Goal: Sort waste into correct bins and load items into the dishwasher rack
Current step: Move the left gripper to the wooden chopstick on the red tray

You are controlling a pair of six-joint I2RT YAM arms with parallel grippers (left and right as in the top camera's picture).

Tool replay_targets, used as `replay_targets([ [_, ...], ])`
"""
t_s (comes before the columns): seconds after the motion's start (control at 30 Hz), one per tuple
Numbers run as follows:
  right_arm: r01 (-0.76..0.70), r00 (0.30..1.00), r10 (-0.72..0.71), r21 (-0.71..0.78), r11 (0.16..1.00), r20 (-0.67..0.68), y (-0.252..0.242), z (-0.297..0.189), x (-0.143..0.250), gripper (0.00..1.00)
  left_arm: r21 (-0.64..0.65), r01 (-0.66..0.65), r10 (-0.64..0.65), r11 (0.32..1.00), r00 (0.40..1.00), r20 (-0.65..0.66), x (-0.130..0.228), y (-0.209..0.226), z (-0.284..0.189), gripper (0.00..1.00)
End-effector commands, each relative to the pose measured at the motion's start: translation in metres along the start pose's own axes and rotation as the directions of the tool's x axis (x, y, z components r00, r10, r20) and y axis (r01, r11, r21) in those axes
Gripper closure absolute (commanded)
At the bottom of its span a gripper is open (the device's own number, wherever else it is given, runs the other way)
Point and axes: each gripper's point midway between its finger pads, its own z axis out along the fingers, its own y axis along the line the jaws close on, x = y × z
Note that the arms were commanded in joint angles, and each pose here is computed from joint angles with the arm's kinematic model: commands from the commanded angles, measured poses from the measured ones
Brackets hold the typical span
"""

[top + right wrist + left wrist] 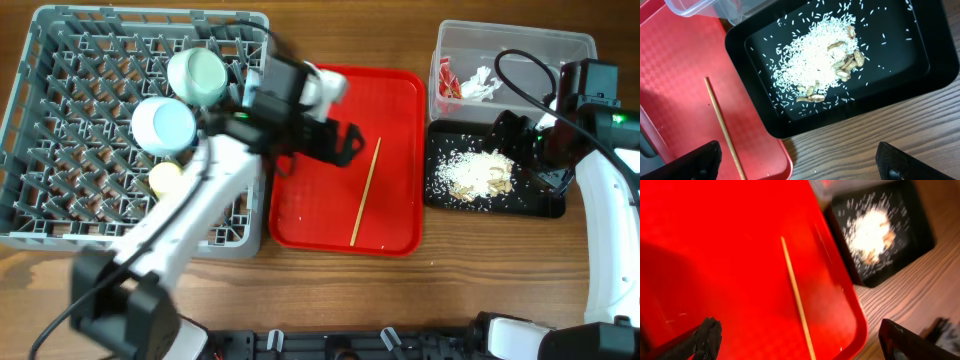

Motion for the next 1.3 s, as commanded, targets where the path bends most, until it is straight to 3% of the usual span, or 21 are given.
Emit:
replay_targets([
  [0.0, 0.008, 1.0, -0.008, -0.009, 1.0, 0.021, 0.002, -0.007, -0.002, 0.0, -0.133, -0.024, 0.014, 0.991, 0.997, -0.075, 0.02, 0.002, 0.042, 0.0],
  [0.2, 0.008, 1.0, -0.008, -0.009, 1.0, 0.021, 0.002, -0.007, -0.002, 0.0, -0.192, -0.119, 0.077, 0.974, 0.974, -0.213, 0.061, -0.007, 0.096, 0.0],
  [0.3, 0.008, 1.0, -0.008, -0.009, 1.0, 0.022, 0.002, -0.007, -0.003, 0.0, -0.224, -0.164, 0.101, 0.961, 0.958, -0.269, 0.08, -0.007, 0.117, 0.11],
  [0.53, 0.009, 1.0, -0.008, -0.009, 1.0, 0.021, 0.002, -0.007, -0.002, 0.0, -0.353, -0.155, 0.047, 0.923, 0.954, -0.295, 0.103, 0.004, 0.14, 0.21],
  [0.7, 0.009, 1.0, -0.008, -0.009, 1.0, 0.021, 0.002, -0.007, -0.002, 0.0, -0.358, -0.148, 0.03, 0.922, 0.949, -0.313, 0.114, -0.001, 0.148, 0.32],
  [0.8, 0.009, 1.0, -0.008, -0.009, 1.0, 0.021, 0.001, -0.007, -0.002, 0.0, -0.356, -0.156, 0.035, 0.921, 0.946, -0.323, 0.117, -0.003, 0.148, 0.44],
  [0.9, 0.008, 1.0, -0.008, -0.009, 1.0, 0.021, 0.002, -0.007, -0.002, 0.0, -0.356, -0.165, 0.037, 0.92, 0.94, -0.34, 0.122, -0.004, 0.146, 0.47],
  [1.1, 0.008, 1.0, -0.008, -0.009, 1.0, 0.02, 0.002, -0.007, -0.002, 0.0, -0.379, -0.129, -0.017, 0.916, 0.933, -0.359, 0.132, -0.004, 0.142, 0.78],
  [1.27, 0.008, 1.0, -0.008, -0.009, 1.0, 0.02, 0.001, -0.007, -0.002, 0.0, -0.38, -0.131, -0.017, 0.916, 0.932, -0.361, 0.132, -0.004, 0.142, 0.8],
])
